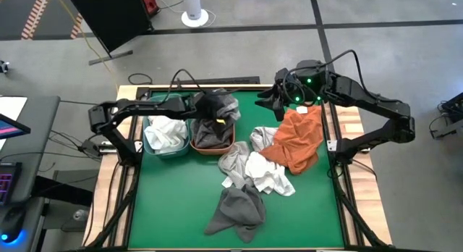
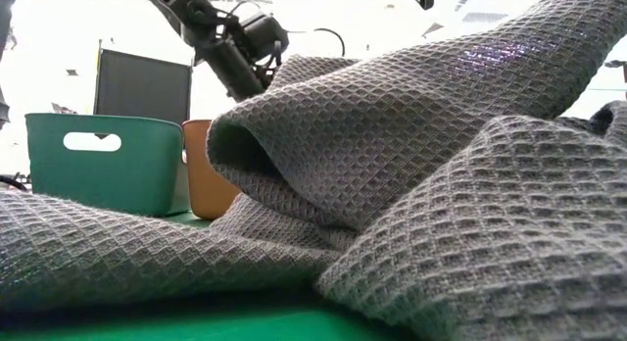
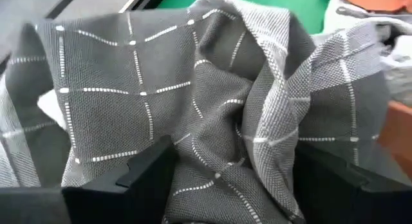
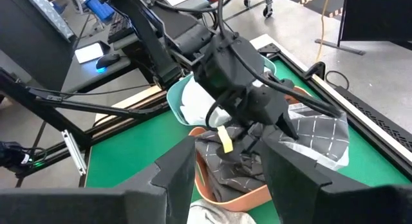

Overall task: Sort towels by color in basket
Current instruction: Put the gray/white towel into the orange bin, then put the black towel into the orange bin

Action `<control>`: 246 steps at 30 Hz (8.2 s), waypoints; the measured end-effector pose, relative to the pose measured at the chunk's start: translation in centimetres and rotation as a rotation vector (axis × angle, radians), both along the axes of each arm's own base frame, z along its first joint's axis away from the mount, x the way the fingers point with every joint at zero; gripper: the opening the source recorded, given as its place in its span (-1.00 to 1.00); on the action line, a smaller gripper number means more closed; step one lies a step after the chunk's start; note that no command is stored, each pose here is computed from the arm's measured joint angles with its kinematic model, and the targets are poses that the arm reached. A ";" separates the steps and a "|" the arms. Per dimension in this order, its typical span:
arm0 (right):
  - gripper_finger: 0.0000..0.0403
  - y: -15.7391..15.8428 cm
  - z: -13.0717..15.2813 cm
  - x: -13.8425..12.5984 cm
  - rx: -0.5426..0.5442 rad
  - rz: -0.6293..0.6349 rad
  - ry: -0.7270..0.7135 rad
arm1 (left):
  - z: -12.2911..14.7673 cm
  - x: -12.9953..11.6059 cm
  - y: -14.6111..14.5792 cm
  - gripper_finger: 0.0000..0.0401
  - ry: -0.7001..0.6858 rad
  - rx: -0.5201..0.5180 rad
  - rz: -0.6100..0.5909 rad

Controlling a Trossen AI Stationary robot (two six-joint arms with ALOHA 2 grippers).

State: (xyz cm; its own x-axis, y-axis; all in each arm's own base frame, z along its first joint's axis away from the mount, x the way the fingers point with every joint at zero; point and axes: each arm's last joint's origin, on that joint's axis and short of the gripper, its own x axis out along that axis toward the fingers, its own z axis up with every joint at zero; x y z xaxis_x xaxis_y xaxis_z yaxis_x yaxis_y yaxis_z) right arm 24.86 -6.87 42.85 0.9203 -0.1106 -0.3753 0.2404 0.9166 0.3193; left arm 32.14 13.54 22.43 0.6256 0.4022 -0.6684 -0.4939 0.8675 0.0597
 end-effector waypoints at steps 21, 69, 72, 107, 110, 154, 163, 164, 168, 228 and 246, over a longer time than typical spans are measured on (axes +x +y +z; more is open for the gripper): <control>-0.01 0.0 -0.5 -0.2 0.025 -0.008 0.051 | -3.3 1.0 0.2 0.34 0.151 -0.131 -0.004; 0.11 18.6 -15.7 11.0 0.410 0.427 0.695 | 17.2 -10.1 -3.2 0.34 -0.427 -0.038 0.002; 0.13 20.1 -16.5 11.7 0.425 0.389 0.722 | 17.8 -11.1 -3.8 0.34 -0.445 -0.031 -0.006; -0.93 14.9 -9.5 11.0 0.236 0.047 0.438 | 21.0 -17.9 -7.7 0.35 -0.619 -0.119 -0.058; -0.93 12.7 -5.6 10.7 0.207 0.015 0.180 | 21.5 -18.1 -8.1 0.35 -0.662 -0.139 -0.147; -0.92 -7.6 3.1 7.7 0.055 0.374 -0.427 | 18.1 -9.6 -4.4 0.35 -0.538 0.011 0.222; -0.87 -6.3 -0.4 13.0 0.121 0.450 -0.435 | 18.1 -9.0 -4.5 0.35 -0.571 -0.025 0.198; -0.86 -6.3 -0.4 13.3 0.118 0.438 -0.457 | 17.8 -9.1 -4.5 0.35 -0.549 -0.034 0.195; -0.87 -6.9 -1.1 13.4 0.122 0.376 -0.402 | 17.3 -9.9 -4.8 0.35 -0.485 -0.075 0.238; 0.19 -5.1 -9.6 19.8 -0.187 0.259 0.453 | 18.8 -16.4 -6.8 0.35 -0.422 -0.003 0.309; 0.19 -11.7 -2.1 9.5 -0.162 0.029 0.605 | 9.5 -5.1 -3.4 0.35 0.027 -0.161 0.099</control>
